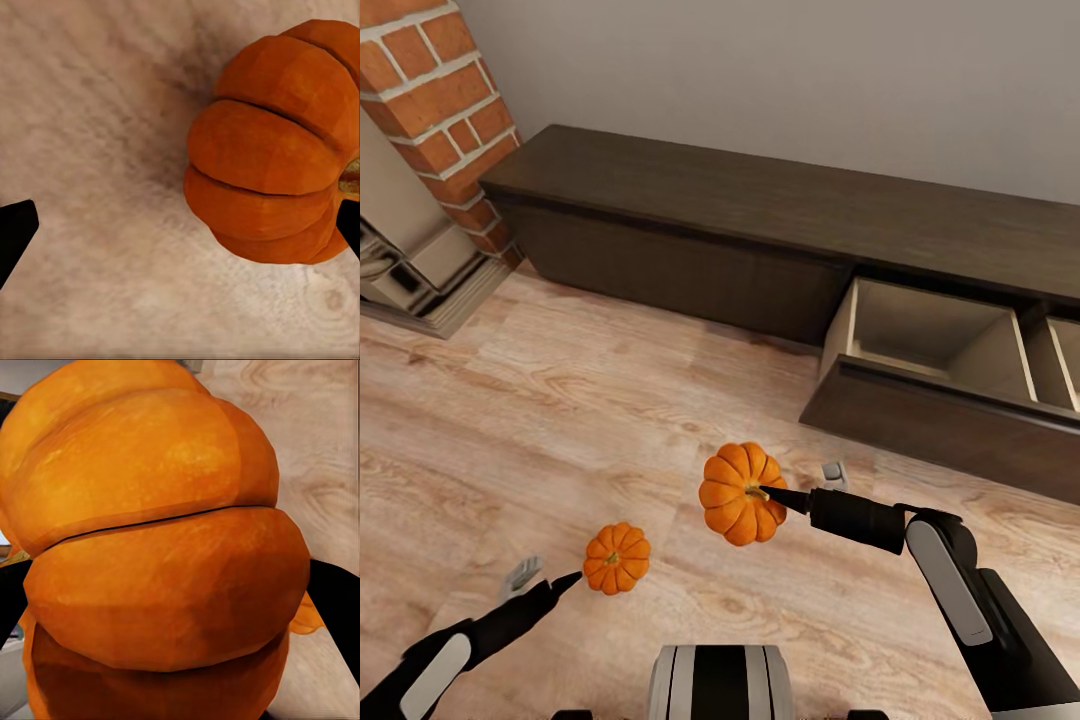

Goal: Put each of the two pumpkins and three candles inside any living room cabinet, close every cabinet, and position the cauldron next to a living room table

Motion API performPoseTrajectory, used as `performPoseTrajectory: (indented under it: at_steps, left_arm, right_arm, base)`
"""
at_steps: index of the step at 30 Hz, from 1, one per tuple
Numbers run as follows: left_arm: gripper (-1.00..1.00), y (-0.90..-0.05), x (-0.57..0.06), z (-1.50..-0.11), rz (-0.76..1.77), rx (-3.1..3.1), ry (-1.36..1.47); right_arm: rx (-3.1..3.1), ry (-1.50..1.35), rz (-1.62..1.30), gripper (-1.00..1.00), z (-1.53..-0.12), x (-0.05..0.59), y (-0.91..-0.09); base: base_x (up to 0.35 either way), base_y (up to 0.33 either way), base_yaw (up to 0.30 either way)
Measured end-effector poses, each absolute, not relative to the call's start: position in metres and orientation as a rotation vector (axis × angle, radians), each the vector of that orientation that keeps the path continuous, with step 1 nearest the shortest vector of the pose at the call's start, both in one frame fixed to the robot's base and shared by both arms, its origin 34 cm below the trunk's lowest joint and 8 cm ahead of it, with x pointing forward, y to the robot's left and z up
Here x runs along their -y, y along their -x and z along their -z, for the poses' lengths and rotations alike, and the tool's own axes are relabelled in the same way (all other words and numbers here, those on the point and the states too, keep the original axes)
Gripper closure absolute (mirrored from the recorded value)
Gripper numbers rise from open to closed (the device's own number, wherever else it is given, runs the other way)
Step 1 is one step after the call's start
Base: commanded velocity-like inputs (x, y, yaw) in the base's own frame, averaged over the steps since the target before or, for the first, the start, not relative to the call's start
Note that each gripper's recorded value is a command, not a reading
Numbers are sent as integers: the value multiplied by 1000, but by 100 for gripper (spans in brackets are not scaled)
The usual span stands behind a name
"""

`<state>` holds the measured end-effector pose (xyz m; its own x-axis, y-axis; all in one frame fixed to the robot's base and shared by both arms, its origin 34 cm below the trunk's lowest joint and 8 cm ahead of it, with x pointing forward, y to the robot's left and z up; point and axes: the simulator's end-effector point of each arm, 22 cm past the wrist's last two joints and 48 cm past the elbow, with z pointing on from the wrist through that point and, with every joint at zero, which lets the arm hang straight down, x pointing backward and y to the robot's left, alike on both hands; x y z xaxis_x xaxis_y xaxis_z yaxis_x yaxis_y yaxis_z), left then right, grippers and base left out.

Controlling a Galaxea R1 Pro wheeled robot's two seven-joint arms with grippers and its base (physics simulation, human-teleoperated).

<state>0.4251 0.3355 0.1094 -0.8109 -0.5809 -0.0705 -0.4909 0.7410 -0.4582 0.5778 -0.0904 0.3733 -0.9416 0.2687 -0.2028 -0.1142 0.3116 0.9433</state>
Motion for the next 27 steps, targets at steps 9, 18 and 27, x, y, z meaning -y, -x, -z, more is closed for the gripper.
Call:
performPoseTrajectory:
  at_steps: [9, 18, 27]
  left_arm:
    - [-100, -425, -330, -107, 634, -2728, 840]
    - [-100, -427, -331, -107, 627, -2720, 834]
    - [-100, -428, -331, -107, 626, -2719, 834]
  right_arm:
    - [-2266, -148, -1670, 100, -370, 90, -577]
    - [-2266, -148, -1670, 100, -370, 91, -577]
    - [-2267, -146, -1669, 100, -370, 91, -577]
  base:
    - [0, 0, 0]
    - [0, -135, 0]
    - [58, -91, 0]
